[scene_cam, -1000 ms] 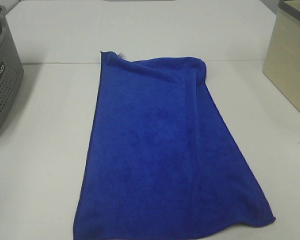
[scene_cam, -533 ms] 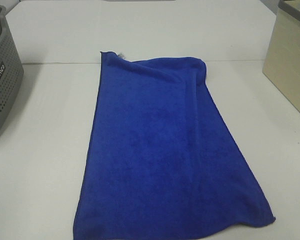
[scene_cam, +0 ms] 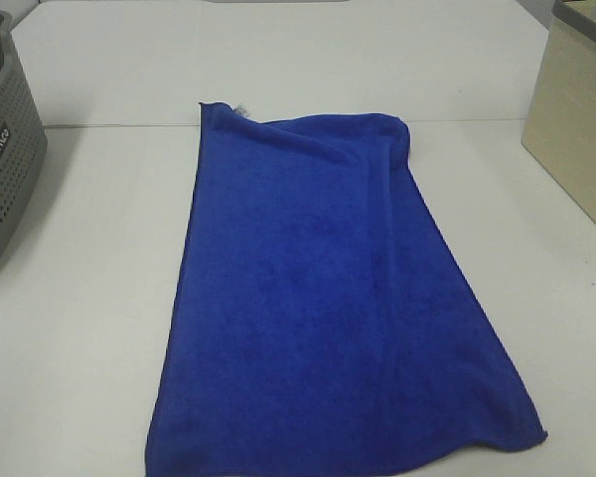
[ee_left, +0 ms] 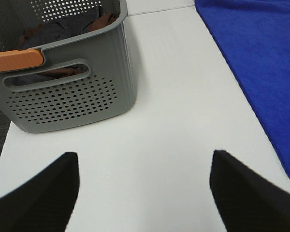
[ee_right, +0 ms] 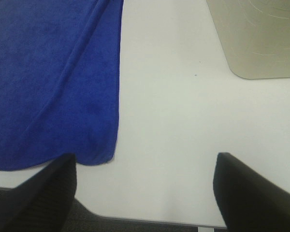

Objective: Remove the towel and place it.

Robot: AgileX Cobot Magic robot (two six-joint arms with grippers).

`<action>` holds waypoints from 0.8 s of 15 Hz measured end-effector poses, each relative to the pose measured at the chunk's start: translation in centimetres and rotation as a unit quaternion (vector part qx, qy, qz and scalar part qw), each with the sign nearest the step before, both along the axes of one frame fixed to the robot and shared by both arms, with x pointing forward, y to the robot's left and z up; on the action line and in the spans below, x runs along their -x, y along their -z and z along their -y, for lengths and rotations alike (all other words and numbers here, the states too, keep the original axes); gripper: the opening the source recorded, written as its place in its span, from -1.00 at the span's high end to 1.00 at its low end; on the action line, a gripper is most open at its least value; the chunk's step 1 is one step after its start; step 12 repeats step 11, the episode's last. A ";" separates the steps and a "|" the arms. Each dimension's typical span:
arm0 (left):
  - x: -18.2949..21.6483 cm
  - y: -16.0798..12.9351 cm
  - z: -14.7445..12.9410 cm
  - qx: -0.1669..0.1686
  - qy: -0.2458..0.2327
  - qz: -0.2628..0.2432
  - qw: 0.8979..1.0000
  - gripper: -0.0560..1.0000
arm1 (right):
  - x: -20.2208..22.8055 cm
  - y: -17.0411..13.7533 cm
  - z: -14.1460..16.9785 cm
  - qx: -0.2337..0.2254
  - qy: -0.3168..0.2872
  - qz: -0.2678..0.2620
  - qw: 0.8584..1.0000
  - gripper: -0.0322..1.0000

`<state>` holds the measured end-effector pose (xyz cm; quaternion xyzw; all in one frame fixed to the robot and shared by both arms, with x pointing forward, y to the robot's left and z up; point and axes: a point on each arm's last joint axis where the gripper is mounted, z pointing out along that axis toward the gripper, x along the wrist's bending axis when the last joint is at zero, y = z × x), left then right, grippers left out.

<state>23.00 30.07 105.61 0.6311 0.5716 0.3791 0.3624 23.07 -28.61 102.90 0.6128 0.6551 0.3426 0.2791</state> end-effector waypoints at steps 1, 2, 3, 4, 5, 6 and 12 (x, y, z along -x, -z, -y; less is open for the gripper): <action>0.0 0.0 0.0 0.001 -0.004 0.000 1.000 -0.45 | 0.0 0.0 0.0 0.004 -0.001 0.000 1.000 -0.54; 0.0 0.0 0.0 0.001 -0.018 0.000 1.000 -0.45 | 0.0 0.0 0.1 0.013 -0.003 0.001 1.000 -0.54; 0.0 0.0 0.0 0.001 -0.022 0.000 1.000 -0.45 | 0.0 0.0 0.1 0.018 -0.005 0.001 1.000 -0.54; 0.0 0.0 0.0 0.001 -0.023 0.000 1.000 -0.45 | 0.0 0.0 0.1 0.019 -0.006 0.001 1.000 -0.54; 0.0 0.0 0.0 0.001 -0.023 0.000 1.000 -0.45 | 0.0 0.0 0.1 0.019 -0.006 0.001 1.000 -0.54; 0.0 0.0 0.0 0.001 -0.023 0.000 1.000 -0.45 | 0.0 0.0 0.1 0.019 -0.006 0.001 1.000 -0.54; 0.0 0.0 0.0 0.002 -0.020 0.000 1.000 -0.45 | 0.0 0.0 0.1 0.019 -0.006 0.001 1.000 -0.54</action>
